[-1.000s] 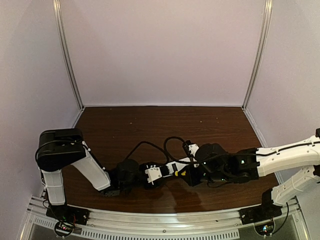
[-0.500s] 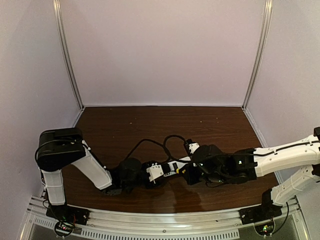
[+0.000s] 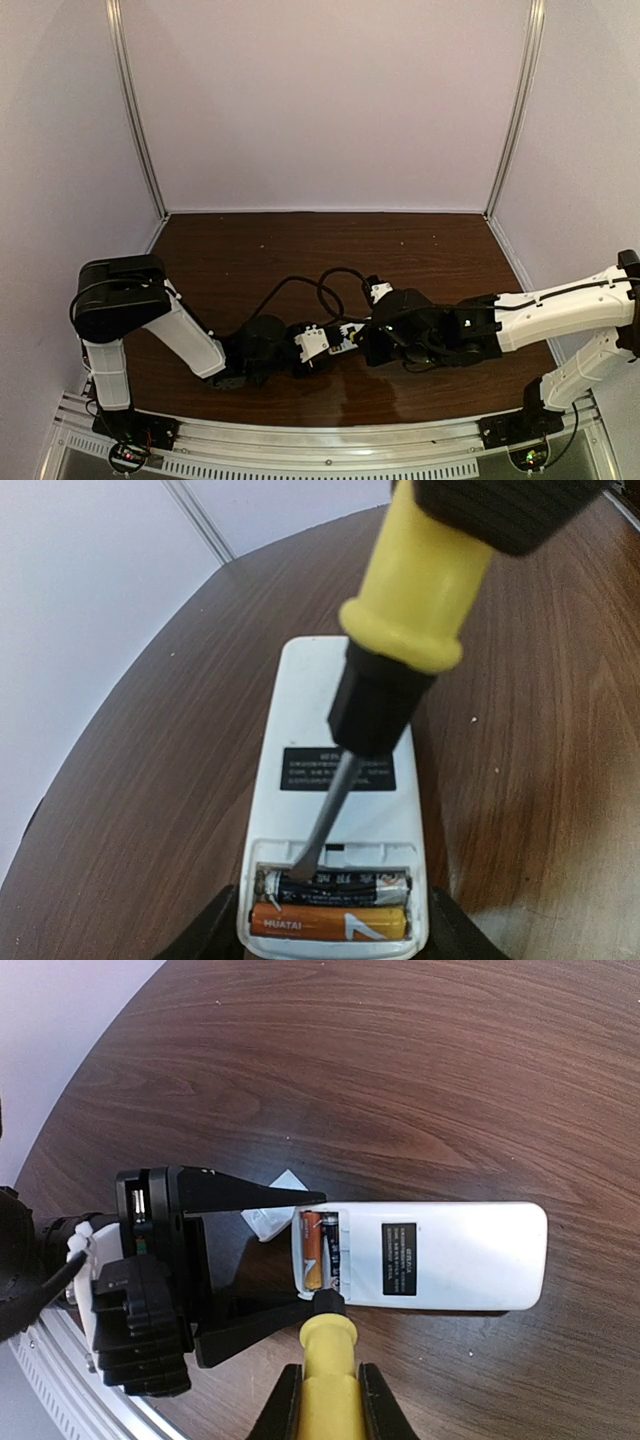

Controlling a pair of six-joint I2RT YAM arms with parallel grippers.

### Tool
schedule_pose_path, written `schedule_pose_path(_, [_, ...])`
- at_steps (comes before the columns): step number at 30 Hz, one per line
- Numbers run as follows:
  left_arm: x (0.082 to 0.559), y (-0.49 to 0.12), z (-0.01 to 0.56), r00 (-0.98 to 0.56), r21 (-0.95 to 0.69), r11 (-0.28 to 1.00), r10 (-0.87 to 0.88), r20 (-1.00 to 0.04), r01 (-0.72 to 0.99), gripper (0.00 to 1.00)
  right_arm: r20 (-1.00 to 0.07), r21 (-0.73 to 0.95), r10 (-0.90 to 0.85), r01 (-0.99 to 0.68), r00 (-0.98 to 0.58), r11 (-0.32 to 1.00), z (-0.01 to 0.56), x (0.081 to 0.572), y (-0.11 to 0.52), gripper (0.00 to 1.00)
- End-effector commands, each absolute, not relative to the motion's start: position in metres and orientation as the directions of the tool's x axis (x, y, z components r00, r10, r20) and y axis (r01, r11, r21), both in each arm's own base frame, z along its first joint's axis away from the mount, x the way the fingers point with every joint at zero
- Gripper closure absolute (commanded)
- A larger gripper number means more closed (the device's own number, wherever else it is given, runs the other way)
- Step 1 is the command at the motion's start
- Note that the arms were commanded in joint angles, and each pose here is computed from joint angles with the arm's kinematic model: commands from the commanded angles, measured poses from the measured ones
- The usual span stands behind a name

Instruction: Unload the batteries from the remote control

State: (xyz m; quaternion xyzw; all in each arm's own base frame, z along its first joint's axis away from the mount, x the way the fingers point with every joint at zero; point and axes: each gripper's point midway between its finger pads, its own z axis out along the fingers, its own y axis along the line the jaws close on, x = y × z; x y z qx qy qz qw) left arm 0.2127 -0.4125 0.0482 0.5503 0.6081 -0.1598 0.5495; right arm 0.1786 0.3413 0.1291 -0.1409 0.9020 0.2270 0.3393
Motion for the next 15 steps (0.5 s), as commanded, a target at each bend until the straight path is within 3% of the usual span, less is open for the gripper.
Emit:
schedule_pose_path(1, [0.213,-0.424,0.062,0.215,0.391,0.356,0.444,-0.870,0.849,1.00,-0.696,0.272,-0.106,-0.397,-0.711,0.877,0.132,0.185,0.341,1.00])
schedule_pose_path(15, [0.213,-0.425,0.061,0.207,0.383,0.352,0.446,-0.871,0.854,1.00,-0.686,0.231,-0.125,-0.378,-0.717,0.896,0.122,0.186,0.337,1.00])
